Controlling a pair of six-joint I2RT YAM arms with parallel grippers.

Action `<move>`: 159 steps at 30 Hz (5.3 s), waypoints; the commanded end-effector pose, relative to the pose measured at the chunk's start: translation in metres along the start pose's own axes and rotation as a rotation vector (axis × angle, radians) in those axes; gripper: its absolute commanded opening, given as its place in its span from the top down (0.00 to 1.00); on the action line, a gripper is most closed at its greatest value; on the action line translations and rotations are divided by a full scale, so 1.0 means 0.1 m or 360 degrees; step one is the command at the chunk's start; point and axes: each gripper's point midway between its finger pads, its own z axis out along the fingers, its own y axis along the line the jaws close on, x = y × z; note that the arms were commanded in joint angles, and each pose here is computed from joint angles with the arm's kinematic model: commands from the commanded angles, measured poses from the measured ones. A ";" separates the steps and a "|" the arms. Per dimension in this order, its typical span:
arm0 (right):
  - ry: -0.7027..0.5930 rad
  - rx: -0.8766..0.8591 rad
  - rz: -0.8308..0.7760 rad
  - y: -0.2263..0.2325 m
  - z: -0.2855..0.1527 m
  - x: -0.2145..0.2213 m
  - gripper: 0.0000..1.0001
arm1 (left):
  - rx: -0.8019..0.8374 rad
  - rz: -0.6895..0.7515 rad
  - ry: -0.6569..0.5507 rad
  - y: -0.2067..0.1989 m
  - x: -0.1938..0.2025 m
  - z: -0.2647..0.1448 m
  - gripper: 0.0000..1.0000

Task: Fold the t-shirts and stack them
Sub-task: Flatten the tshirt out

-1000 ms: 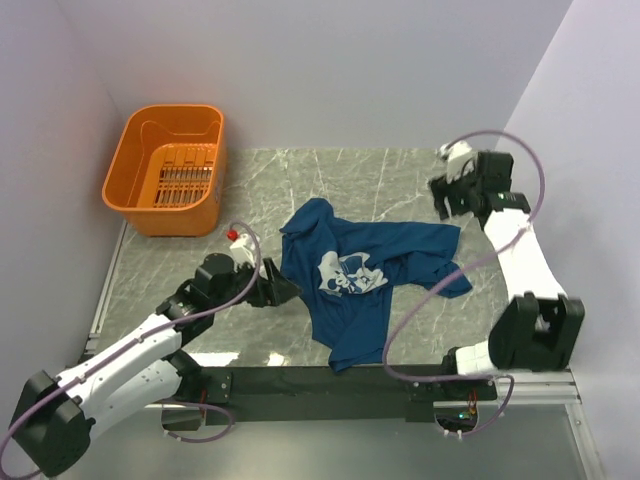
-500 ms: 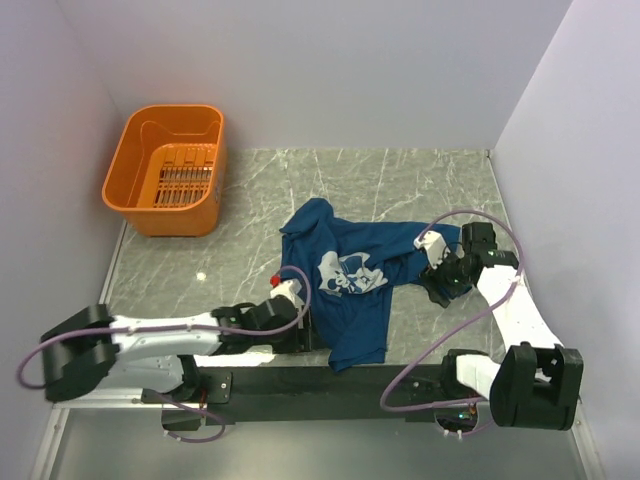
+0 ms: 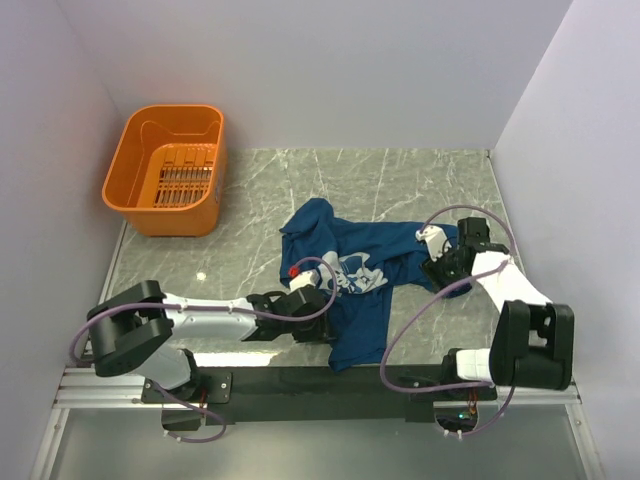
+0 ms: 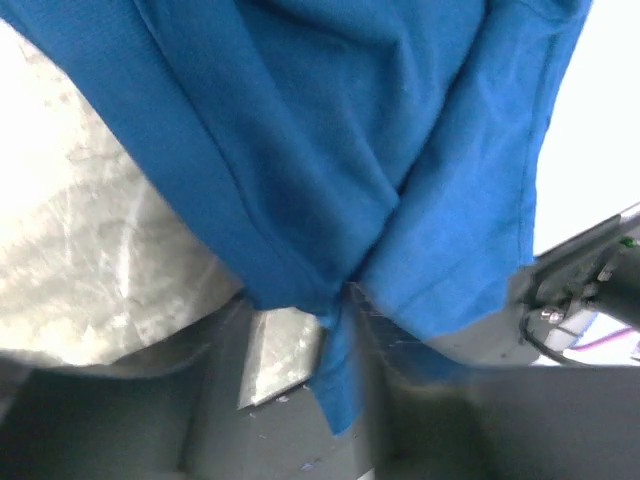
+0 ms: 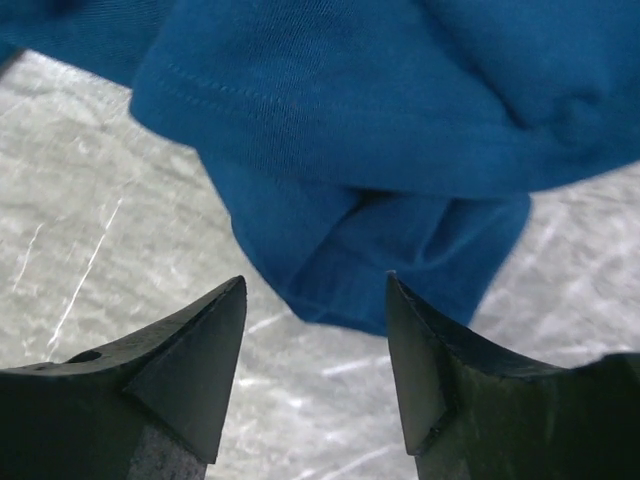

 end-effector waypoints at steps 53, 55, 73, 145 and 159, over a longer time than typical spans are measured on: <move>-0.0688 0.0272 0.0982 -1.39 -0.86 -1.43 0.75 | -0.0085 -0.0094 -0.0656 0.40 -3.12 -0.79 0.56; -0.0648 0.0274 0.0975 -1.41 -0.81 -1.37 0.63 | -0.0110 -0.0063 -0.0672 0.38 -3.18 -0.85 0.43; -0.0443 0.0139 0.0994 -1.25 -0.32 -0.87 0.46 | 0.0022 -0.0168 -0.0492 0.83 -1.92 -0.88 0.37; -0.0512 0.0030 0.1008 -1.13 -0.27 -0.77 1.00 | 0.0046 -0.0234 -0.0226 0.62 -1.65 -0.09 0.58; -0.0513 0.0012 0.1030 -1.13 -0.24 -0.75 1.00 | -0.0161 -0.0264 -0.0253 0.71 -1.48 0.02 0.51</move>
